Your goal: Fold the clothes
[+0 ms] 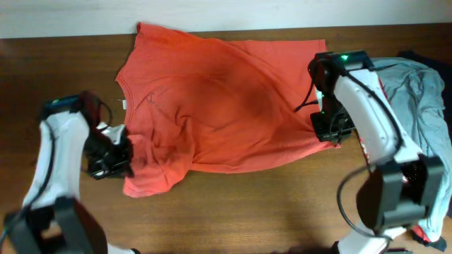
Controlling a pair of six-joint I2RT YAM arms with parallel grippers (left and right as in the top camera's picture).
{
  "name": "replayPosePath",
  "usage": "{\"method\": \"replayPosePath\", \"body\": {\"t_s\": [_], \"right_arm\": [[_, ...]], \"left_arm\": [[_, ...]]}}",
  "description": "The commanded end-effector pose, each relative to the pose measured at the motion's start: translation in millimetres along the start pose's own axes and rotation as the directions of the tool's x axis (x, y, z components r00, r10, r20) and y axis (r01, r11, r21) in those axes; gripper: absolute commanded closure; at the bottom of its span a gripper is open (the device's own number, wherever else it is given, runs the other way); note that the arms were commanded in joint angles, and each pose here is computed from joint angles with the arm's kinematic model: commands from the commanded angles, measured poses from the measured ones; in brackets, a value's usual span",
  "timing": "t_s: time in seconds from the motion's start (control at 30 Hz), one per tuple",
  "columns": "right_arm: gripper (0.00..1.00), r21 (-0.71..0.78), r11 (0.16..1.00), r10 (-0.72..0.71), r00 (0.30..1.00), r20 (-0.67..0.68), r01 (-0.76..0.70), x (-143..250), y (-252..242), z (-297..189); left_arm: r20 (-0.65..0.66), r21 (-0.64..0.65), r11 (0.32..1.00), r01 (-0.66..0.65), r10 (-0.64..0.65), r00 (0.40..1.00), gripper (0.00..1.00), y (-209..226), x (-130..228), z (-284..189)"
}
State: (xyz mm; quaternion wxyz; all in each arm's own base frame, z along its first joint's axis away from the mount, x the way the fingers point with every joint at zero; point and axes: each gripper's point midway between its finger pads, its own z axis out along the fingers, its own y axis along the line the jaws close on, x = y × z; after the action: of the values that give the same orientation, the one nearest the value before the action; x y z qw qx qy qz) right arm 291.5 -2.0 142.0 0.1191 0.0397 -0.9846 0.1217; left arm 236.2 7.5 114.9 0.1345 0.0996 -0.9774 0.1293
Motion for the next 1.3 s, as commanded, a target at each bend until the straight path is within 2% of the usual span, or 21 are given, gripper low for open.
{"method": "replayPosePath", "body": {"t_s": [0.0,0.17,0.37,0.57,0.8,0.93,1.0,1.07,1.17,1.27], "right_arm": [[0.96,-0.027,0.998,0.051,0.991,0.123,-0.048,24,-9,-34],[0.96,-0.052,0.998,0.052,0.991,0.124,-0.046,41,-6,-33],[0.96,-0.045,0.996,0.075,0.997,0.002,-0.075,62,3,8],[0.96,-0.049,0.993,0.109,0.993,-0.04,-0.111,77,9,29],[0.96,-0.059,0.989,0.136,0.991,0.013,-0.135,83,7,21],[0.96,-0.076,0.986,0.154,0.983,0.096,-0.147,62,8,20],[0.96,-0.087,0.985,0.16,0.976,0.15,-0.148,48,8,18],[0.96,-0.102,0.985,0.157,0.957,0.245,-0.136,24,9,13],[0.96,-0.128,0.981,0.186,0.912,0.365,-0.149,-7,8,3],[0.96,-0.146,0.978,0.202,0.869,0.452,-0.151,-34,8,-5]], "left_arm": [[0.164,-0.052,0.992,0.115,-0.105,0.981,1.0,20,14,-32],[0.239,-0.041,0.99,0.134,-0.121,0.963,1.0,22,26,-47],[0.179,-0.028,0.99,0.141,-0.133,0.975,1.0,20,42,-32],[0.149,-0.025,0.989,0.147,-0.141,0.979,1.0,21,53,-19],[0.203,-0.025,0.989,0.148,-0.14,0.969,1.0,18,63,-29],[0.264,-0.015,0.987,0.163,-0.153,0.952,1.0,18,53,-34],[0.313,-0.003,0.984,0.18,-0.17,0.934,1.0,19,40,-37],[0.414,0.02,0.98,0.198,-0.188,0.89,1.0,20,15,-47],[0.554,0.07,0.975,0.21,-0.213,0.805,1.0,19,-21,-67],[0.655,0.122,0.979,0.163,-0.202,0.728,1.0,12,-48,-87]]}}
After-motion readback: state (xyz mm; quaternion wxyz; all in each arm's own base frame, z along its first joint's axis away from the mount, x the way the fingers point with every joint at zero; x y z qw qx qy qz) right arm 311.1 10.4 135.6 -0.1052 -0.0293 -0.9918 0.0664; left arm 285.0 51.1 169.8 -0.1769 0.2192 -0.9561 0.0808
